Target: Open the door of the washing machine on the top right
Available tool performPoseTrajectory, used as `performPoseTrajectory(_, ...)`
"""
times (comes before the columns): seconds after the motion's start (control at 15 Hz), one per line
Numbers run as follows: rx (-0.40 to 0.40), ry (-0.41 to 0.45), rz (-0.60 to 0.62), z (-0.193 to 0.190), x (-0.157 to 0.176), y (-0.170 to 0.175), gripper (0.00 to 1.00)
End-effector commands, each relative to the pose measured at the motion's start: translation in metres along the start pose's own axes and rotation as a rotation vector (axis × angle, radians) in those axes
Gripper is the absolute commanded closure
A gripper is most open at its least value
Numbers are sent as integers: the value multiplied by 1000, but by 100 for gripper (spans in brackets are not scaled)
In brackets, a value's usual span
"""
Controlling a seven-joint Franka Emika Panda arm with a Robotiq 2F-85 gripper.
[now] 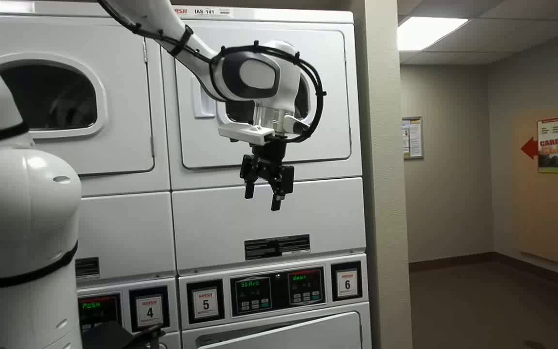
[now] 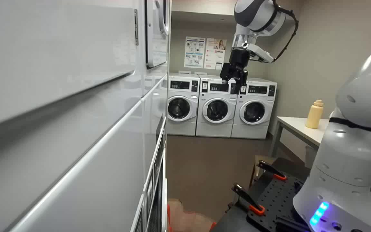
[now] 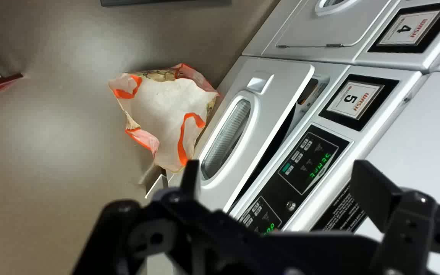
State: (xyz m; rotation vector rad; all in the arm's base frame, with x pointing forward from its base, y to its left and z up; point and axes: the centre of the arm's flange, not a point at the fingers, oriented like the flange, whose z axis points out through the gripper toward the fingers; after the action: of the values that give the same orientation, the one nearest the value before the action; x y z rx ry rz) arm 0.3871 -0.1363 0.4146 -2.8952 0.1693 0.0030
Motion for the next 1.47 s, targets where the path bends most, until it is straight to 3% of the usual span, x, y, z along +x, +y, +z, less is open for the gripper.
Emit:
performPoseTrajectory(0.0,0,0,1,0,0,0,0)
performPoseTrajectory(0.4,0,0,1,0,0,0,0)
performPoseTrajectory(0.53,-28,23,-22,-8,1,-17,0)
performPoseTrajectory(0.87,-197,139,-123,-42,-2,-90,0)
performPoseTrajectory(1.07,-324,261,-148,-65,-16,-134,0)
performPoseTrajectory(1.4,-454,430,-157,-89,-54,-185,0)
